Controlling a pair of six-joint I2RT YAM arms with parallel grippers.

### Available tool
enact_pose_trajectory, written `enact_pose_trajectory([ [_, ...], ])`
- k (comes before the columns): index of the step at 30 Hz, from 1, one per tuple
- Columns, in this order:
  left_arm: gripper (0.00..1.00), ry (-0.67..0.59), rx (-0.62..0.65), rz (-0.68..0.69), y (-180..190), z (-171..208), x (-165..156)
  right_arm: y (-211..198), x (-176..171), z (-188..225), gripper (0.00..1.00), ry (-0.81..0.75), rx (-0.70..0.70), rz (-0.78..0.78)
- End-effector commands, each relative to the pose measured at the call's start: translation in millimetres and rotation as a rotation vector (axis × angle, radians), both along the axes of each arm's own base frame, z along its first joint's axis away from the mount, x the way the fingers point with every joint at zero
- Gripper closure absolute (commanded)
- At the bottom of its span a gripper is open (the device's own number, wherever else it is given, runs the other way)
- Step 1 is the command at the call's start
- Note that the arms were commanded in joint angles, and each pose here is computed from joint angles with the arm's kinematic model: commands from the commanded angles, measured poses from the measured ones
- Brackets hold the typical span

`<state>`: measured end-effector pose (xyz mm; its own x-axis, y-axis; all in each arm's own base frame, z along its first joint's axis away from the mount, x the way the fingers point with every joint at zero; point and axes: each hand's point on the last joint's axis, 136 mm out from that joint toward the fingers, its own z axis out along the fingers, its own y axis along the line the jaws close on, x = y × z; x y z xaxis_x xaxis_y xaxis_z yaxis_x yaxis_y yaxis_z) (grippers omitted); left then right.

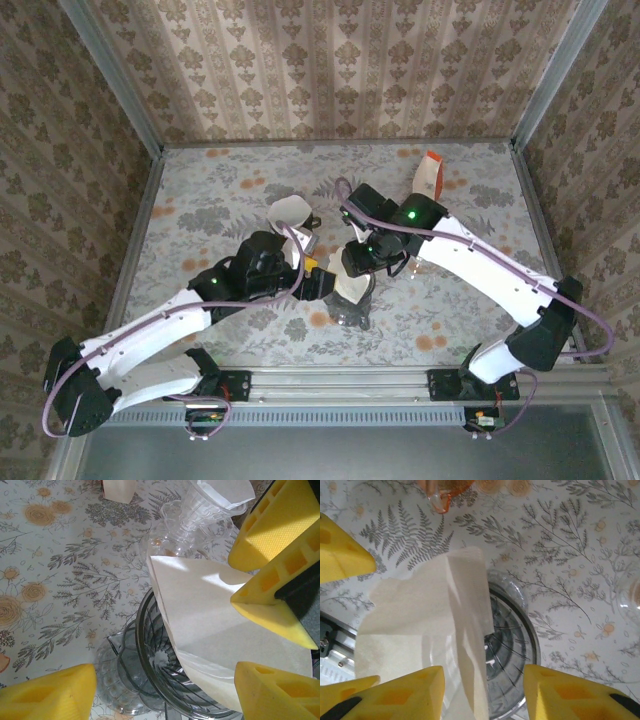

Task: Place the coffee filter in the dripper

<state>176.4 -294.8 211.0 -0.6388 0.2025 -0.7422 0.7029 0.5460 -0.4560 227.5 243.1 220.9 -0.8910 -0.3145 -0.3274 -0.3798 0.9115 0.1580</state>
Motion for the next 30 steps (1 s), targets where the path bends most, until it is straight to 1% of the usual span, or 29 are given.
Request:
enact_pose_trajectory([
  [1, 0.26, -0.011, -0.022, 0.022, -0.7, 16.4, 5.5, 3.5, 3.5, 9.8, 0.56, -0.067, 0.037, 0.02],
  [6, 0.24, -0.02, -0.02, 0.03, 0.8, 20.7, 6.9, -3.4, 5.9, 16.8, 0.57, -0.129, 0.047, 0.008],
  [10, 0.16, -0.041, -0.022, 0.051, 5.1, 27.4, 9.3, -9.1, 9.9, 31.5, 0.51, -0.223, 0.093, -0.008],
  [11, 0.14, -0.046, -0.02, 0.056, 6.5, 28.4, 9.6, -8.0, 9.2, 33.7, 0.49, -0.233, 0.11, -0.002],
  [13, 0.12, -0.059, -0.022, 0.065, 9.7, 33.1, 10.4, -8.0, 7.3, 32.7, 0.49, -0.228, 0.114, 0.004],
  [17, 0.12, -0.054, -0.008, 0.076, 13.7, 33.2, 12.4, -11.9, 1.1, 20.9, 0.55, -0.163, 0.053, 0.02],
  [24, 0.12, -0.035, -0.006, 0.086, 15.5, 27.9, 14.5, -9.8, -4.3, 10.1, 0.56, -0.123, 0.027, 0.047],
  [30, 0.12, -0.029, -0.004, 0.085, 15.3, 27.0, 14.7, -11.3, -6.7, 5.9, 0.74, -0.116, 0.003, 0.05],
])
